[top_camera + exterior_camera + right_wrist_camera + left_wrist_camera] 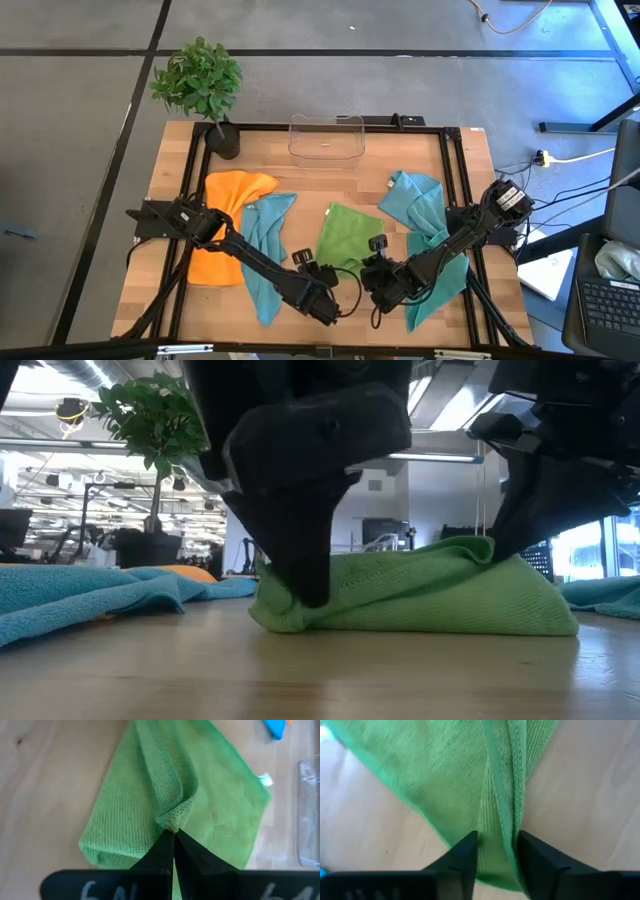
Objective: Fold microfiber towels
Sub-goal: Fold the green microfiber towel
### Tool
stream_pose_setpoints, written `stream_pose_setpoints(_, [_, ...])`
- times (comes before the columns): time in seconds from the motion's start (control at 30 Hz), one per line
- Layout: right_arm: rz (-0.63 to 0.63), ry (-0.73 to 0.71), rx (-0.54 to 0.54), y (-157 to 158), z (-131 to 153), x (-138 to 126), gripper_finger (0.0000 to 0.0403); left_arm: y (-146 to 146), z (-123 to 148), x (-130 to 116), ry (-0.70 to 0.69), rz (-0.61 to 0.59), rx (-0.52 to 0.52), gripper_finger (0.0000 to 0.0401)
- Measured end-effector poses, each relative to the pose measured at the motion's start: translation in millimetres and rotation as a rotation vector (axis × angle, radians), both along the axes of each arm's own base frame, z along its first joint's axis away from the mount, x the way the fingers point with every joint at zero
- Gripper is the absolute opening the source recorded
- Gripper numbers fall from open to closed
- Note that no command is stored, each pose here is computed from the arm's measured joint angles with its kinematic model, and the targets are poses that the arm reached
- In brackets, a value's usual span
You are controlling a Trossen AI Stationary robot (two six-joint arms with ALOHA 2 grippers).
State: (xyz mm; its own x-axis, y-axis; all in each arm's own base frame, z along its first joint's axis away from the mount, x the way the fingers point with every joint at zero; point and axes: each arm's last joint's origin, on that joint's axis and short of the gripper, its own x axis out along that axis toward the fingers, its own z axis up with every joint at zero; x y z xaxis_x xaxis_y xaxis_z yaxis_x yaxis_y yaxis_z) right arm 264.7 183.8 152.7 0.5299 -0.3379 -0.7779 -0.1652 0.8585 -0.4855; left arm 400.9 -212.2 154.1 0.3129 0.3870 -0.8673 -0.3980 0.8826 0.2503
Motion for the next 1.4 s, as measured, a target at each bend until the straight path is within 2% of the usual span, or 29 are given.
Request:
stream_pose_setpoints(0.27, [0.028, 0.015, -0.005, 4.6, -0.3, -4.2, 0.001, -1.1, 23.0, -4.5, -0.063, -0.005, 0.016, 0.0008])
stream_pose_setpoints(0.4, [0.056, 0.019, -0.014, 8.1, 0.5, -7.1, 0.001, -2.5, 24.7, -4.9, -0.07, -0.01, 0.019, 0.0007])
stream_pose_setpoints(0.5, [0.068, -0.004, 0.006, 11.0, 9.5, -11.7, 0.001, -4.7, 24.6, -5.7, -0.058, -0.008, -0.017, 0.0002])
stream_pose_setpoints(0.6, [0.088, -0.043, 0.053, 18.0, 22.1, -20.0, 0.001, -12.9, 24.2, -9.8, -0.058, 0.004, -0.065, 0.0002])
stream_pose_setpoints(0.77, [0.184, -0.061, 0.2, 35.3, 38.7, -33.3, 0.001, -38.7, 25.5, -18.0, -0.111, -0.013, -0.153, 0.0001])
stream_pose_setpoints(0.9, [0.222, -0.062, 0.237, 44.4, 40.9, -40.7, 0.001, -59.1, 44.8, -21.2, -0.169, -0.063, -0.198, 0.0001])
stream_pose_setpoints(1.0, [0.228, -0.062, 0.247, 48.3, 40.9, -44.8, 0.001, -69.9, 64.7, -22.1, -0.225, -0.135, -0.16, 0.0])
stream_pose_setpoints(1.1, [0.224, -0.065, 0.211, 47.9, 40.5, -47.3, 0.001, -70.9, 79.3, -19.1, -0.246, -0.228, -0.093, 0.0])
stream_pose_setpoints(1.2, [0.196, -0.066, 0.114, 42.0, 39.0, -50.0, 0.001, -58.3, 80.7, -13.2, -0.192, -0.286, -0.025, 0.0])
stream_pose_setpoints(1.33, [0.137, -0.074, -0.038, 28.3, 36.6, -50.2, 0.001, -30.8, 75.0, -8.9, -0.064, -0.271, 0.065, 0.0])
stream_pose_setpoints(1.4, [0.117, -0.067, -0.07, 20.7, 32.5, -47.7, 0.001, -17.2, 67.5, -6.3, -0.012, -0.25, 0.09, 0.0])
